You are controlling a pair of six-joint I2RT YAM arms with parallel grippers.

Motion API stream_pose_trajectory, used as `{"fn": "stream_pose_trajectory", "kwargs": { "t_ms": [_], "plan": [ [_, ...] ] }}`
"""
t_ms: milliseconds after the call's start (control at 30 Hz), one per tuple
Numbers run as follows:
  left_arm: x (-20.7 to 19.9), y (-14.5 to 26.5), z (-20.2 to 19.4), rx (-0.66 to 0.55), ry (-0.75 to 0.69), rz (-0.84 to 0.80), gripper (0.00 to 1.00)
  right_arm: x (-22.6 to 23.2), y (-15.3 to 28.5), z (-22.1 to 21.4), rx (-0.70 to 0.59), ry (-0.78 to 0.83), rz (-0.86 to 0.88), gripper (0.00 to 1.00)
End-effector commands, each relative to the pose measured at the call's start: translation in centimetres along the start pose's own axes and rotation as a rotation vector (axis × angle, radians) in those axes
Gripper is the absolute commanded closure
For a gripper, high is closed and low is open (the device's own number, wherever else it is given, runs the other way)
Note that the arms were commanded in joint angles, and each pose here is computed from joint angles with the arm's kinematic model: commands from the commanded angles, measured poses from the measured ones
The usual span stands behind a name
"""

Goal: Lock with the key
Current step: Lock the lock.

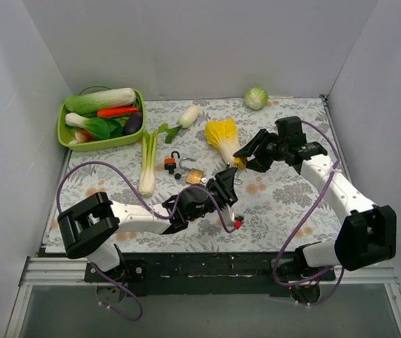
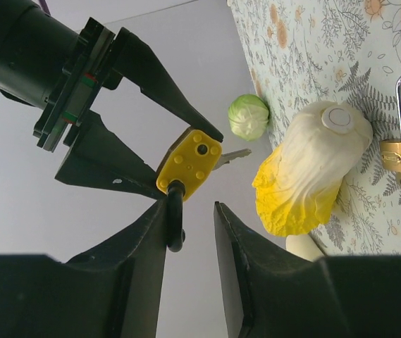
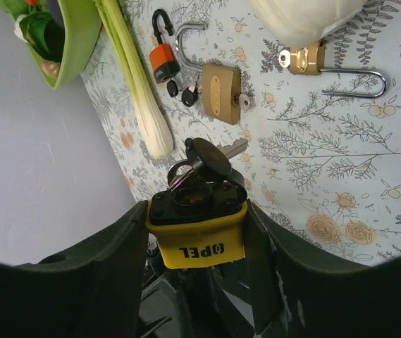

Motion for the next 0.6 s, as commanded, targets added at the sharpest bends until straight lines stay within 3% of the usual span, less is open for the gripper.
{"fn": "stream_pose_trajectory", "kwargs": {
  "t_ms": [0,133,233,367,400,433,500,567],
  "plan": [
    [1.2,0.2,0.0,0.017,0.0,0.029,0.69,1.2,0.9,0.0,-0.019,0.031,0.074,0.99],
    [1.3,0.0,0.0,0.025,0.011,0.038,0.7,1.0,0.8,-0.4,-0.003,0.029,0.077,0.99],
    [1.4,-0.2,-0.2,0.035,0.021,0.04,0.77,0.7,0.6,-0.9,0.017,0.023,0.084,0.99],
    [1.2,-0.3,-0.2,0.047,0.042,0.033,0.94,0.6,0.3,-1.3,0.039,0.014,0.119,0.99],
    [1.3,-0.3,-0.2,0.048,0.058,0.035,1.0,0.9,0.3,-1.2,0.031,0.018,0.147,0.9],
    [1.3,-0.2,-0.3,0.056,0.069,0.039,1.0,0.9,0.3,-1.4,0.042,0.021,0.165,0.62],
    [1.9,0.0,-0.3,0.058,0.099,0.05,1.0,1.2,0.5,-1.3,0.034,0.033,0.188,0.5],
    [1.8,0.1,-0.4,0.057,0.165,0.036,1.0,1.5,0.6,-1.1,0.027,0.036,0.217,0.32]
  ]
}}
Point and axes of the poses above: each gripper's point midway between its finger pads, its own y axis back along the fingers, its own x axis along the line the jaws close on, z = x × y, the point moved 9 cm from there along y, back along the fingers, and after that the axes turned 9 degrees about y, right-handed, at the moved point
